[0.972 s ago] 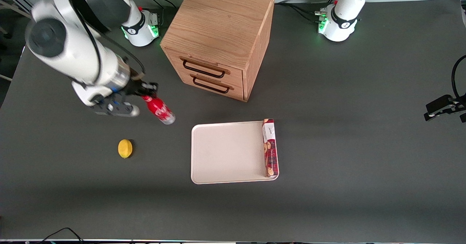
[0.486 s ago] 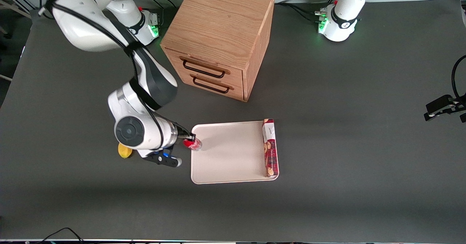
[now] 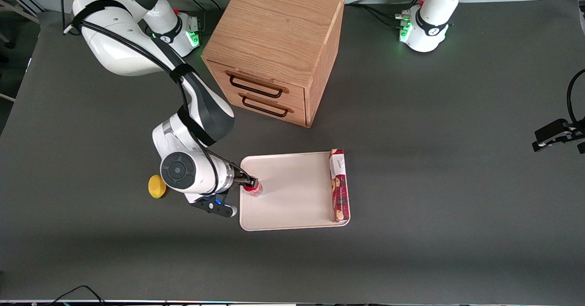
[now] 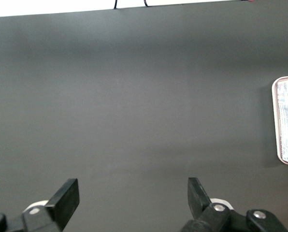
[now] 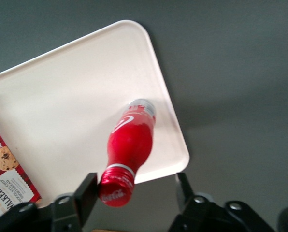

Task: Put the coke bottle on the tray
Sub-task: 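Open the right gripper and lift it away from the tray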

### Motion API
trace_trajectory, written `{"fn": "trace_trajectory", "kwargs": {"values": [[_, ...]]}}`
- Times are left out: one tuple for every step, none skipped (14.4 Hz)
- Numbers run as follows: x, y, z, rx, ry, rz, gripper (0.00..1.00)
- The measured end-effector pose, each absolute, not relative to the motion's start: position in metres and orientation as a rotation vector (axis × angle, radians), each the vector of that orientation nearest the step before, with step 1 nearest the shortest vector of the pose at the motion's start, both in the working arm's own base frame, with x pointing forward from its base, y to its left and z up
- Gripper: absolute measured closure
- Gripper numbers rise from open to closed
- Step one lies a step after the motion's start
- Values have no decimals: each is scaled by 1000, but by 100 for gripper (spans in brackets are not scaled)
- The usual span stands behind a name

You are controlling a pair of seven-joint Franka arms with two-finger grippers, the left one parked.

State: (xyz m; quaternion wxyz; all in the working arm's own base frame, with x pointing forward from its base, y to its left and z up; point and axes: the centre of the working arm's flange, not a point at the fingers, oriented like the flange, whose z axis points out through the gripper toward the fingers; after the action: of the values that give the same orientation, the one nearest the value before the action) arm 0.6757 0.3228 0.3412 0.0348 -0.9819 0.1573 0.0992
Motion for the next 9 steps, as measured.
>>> {"fn": "trace_trajectory", "kwargs": {"values": [[677,314,356,-3029,492,310,12],[677,302,384,-3039,495,300,3],[675,285,426,-3047,488,267,0],[667,263,478,-3062,463,228,0],[652,238,531,-3088,416,203,0],[631,213,578,-3118,365,193,0],[607,190,619,-3150,328,199,0],[582,170,651,-3178,306,213,0],[561,153,672,-3203,287,227,0]]}}
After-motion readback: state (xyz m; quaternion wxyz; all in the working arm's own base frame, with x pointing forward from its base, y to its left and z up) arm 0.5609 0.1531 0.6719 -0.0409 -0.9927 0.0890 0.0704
